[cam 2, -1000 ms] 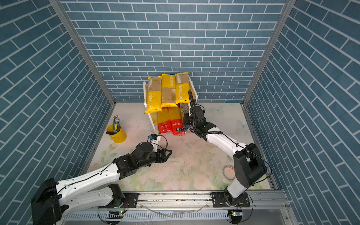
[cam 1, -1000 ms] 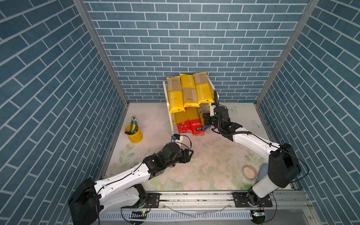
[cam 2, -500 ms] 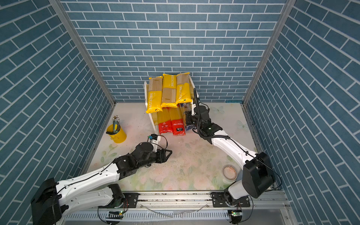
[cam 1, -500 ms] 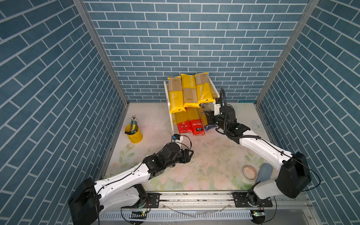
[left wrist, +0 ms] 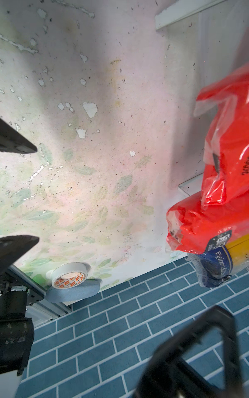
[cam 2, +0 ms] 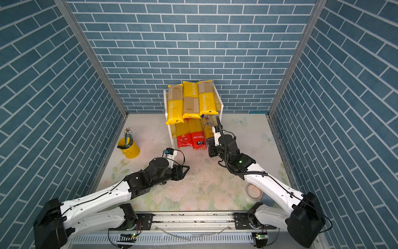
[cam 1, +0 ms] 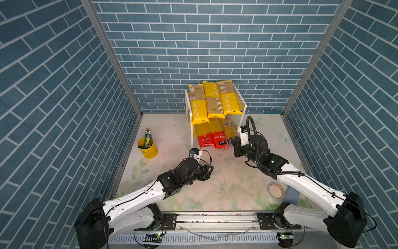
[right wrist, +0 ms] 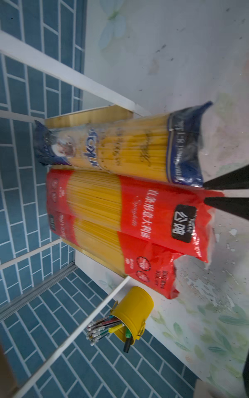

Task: Arrange pasta packages on shelves
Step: Place the pasta bag on the shelf, then move the pasta bag to the shelf.

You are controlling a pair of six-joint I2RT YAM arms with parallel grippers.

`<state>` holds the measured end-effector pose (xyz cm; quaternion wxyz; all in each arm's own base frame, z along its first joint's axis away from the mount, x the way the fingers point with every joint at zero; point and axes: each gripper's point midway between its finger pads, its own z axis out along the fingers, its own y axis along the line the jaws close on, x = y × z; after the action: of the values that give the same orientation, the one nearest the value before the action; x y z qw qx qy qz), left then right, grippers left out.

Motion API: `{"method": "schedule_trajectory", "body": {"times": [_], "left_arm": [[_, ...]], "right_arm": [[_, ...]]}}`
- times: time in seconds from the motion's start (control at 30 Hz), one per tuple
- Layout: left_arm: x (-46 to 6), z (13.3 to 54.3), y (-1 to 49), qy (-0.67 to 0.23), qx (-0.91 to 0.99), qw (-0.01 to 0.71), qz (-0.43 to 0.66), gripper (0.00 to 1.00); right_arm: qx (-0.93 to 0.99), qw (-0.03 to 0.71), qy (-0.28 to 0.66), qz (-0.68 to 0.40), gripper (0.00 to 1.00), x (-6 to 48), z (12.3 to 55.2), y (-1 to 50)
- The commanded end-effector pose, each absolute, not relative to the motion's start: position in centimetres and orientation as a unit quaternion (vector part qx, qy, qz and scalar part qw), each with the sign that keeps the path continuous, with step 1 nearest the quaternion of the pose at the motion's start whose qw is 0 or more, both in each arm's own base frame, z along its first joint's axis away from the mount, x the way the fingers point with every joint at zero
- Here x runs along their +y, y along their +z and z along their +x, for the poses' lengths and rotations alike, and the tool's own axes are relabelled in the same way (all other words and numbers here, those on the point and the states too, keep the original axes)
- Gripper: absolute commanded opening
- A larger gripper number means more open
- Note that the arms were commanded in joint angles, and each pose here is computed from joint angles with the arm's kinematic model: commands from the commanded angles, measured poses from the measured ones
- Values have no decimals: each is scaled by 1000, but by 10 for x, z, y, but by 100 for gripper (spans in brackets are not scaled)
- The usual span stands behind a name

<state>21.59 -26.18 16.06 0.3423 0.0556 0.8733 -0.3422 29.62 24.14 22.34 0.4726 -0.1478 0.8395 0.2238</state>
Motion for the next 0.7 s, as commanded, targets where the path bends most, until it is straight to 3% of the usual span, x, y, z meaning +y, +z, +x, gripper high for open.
{"method": "schedule_trajectory", "body": {"times": [0.0,0.2,0.67], "left_arm": [[-262,228,182,-336,859,382,64,61],[-262,232,191,-331,852,399,69,61],[-257,229,185,-327,856,395,65,61]], "right_arm": [[865,446,195,-122,8,225,291,196],[880,422,186,-110,7,222,305,182],[863,460,189,-95,7,244,372,218]]}}
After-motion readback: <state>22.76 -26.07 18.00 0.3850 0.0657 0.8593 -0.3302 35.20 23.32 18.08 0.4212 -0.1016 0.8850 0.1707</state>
